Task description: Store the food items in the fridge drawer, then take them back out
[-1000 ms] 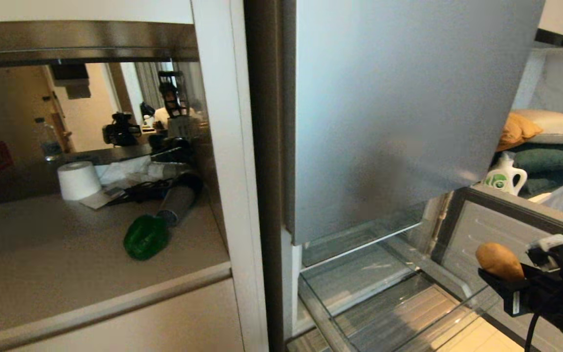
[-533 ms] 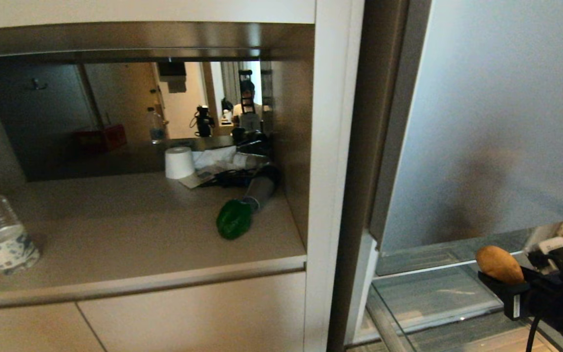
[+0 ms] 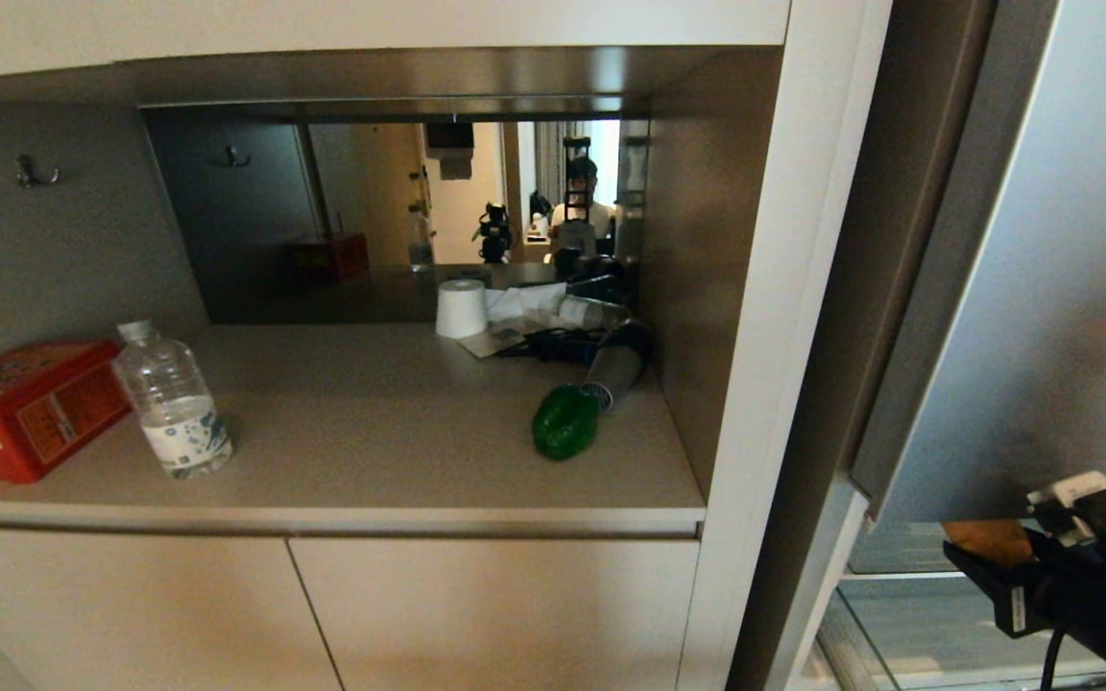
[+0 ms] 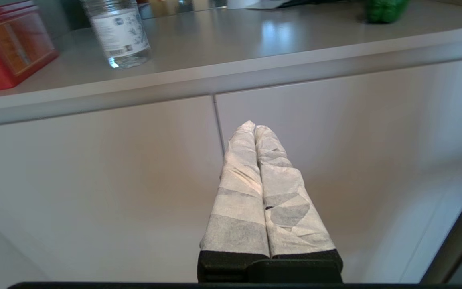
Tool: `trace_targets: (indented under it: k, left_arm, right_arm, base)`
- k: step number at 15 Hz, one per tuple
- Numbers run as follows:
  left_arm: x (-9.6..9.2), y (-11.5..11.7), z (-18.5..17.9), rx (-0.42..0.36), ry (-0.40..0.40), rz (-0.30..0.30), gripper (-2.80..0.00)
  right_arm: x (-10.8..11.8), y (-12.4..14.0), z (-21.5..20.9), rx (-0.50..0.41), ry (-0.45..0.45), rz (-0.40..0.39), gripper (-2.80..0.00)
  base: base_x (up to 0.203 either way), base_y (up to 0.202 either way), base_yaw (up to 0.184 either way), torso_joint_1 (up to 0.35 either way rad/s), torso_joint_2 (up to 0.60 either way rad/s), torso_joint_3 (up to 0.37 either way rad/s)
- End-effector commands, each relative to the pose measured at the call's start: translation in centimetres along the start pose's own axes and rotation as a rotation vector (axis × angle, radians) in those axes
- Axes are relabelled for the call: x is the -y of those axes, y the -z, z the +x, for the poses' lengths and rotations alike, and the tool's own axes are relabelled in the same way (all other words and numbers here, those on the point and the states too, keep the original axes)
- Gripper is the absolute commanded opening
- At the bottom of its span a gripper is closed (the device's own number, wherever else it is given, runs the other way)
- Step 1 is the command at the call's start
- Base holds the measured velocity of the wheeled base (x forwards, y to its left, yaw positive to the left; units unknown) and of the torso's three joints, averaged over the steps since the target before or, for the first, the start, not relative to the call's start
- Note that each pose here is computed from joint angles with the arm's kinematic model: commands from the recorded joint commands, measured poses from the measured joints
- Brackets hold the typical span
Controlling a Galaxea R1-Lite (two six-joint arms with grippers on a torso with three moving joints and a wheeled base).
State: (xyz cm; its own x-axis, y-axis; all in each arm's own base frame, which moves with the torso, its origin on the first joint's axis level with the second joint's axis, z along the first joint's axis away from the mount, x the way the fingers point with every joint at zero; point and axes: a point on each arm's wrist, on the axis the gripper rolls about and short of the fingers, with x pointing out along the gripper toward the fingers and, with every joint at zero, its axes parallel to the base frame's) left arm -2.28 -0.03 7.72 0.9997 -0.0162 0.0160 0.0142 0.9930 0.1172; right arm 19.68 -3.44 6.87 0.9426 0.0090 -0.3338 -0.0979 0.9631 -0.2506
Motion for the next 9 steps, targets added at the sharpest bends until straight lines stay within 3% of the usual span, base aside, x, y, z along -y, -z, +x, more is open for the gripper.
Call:
trace_targets:
  k: [1,9]
  left_arm:
    - [0.0,0.3,0.1,-0.01,0.002,0.001,-2.8]
    - [0.0,0.3,0.1,-0.01,0.002,0.001,-2.8]
  right_arm:
    - [0.0,-0.3,-0.3,0.014,0.004,-0.008,-2.8]
    - [-0.5,-2.2,-5.5,0.062,-0.019,-0.03,-2.8]
  base:
    - [0.0,0.0,0.0,0.0,0.0,0.0]
    - [0.0,0.0,0.0,0.0,0.0,0.0]
